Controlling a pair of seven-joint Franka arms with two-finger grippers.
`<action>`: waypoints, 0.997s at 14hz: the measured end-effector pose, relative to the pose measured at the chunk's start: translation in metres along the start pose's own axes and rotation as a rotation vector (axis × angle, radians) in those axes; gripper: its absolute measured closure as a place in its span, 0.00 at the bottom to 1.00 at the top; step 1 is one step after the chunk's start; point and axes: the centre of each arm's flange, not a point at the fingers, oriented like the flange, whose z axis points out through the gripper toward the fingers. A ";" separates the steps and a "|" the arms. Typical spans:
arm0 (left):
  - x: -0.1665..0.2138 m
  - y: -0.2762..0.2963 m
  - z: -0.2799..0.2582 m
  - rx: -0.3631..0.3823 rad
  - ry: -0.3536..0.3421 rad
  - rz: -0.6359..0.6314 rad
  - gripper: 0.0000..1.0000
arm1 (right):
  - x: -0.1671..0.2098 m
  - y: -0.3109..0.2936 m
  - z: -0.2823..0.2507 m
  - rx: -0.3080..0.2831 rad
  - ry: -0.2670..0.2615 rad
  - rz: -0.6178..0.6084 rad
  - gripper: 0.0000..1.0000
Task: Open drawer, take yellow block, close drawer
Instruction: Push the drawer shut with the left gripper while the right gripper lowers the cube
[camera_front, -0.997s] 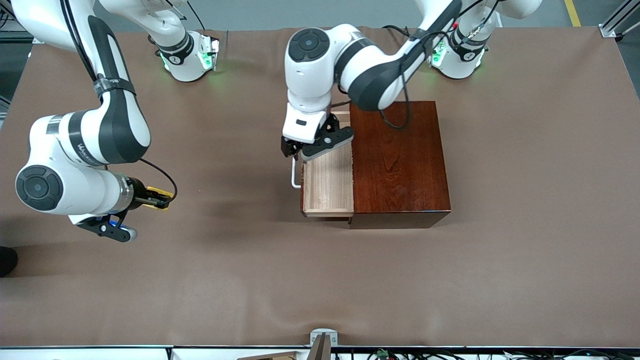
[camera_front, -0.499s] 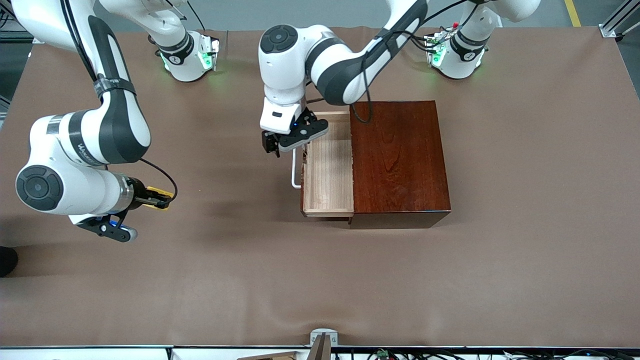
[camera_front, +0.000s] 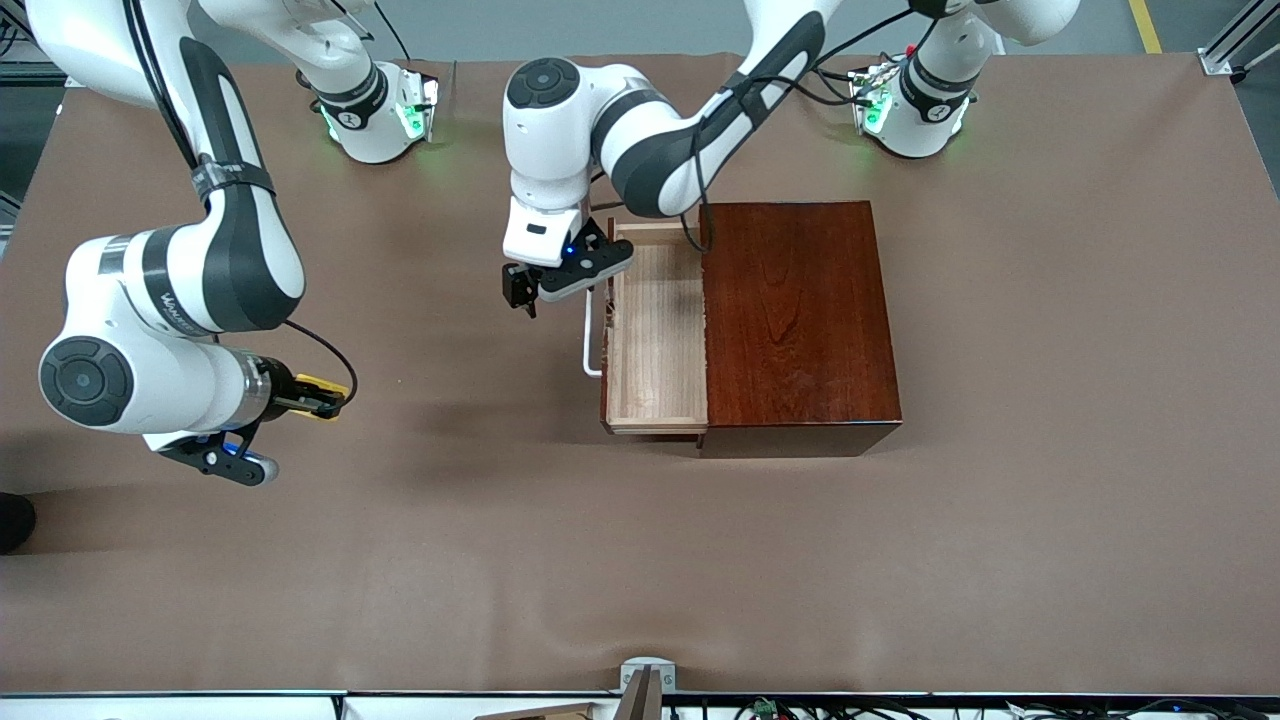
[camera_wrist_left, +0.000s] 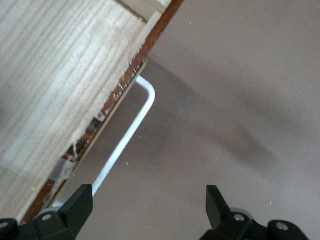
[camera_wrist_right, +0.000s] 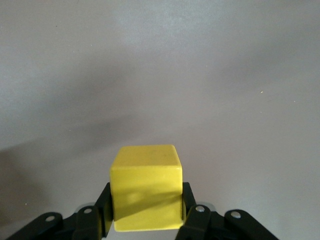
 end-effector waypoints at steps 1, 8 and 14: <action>-0.007 0.002 0.006 -0.009 0.004 -0.013 0.00 | 0.000 0.000 0.000 -0.002 0.003 -0.007 0.44; -0.038 0.016 0.029 -0.089 -0.002 -0.118 0.00 | 0.037 0.144 0.149 -0.003 -0.051 -0.188 0.44; -0.034 0.008 0.078 -0.052 0.013 -0.220 0.00 | 0.033 0.156 0.177 0.018 0.043 -0.267 0.44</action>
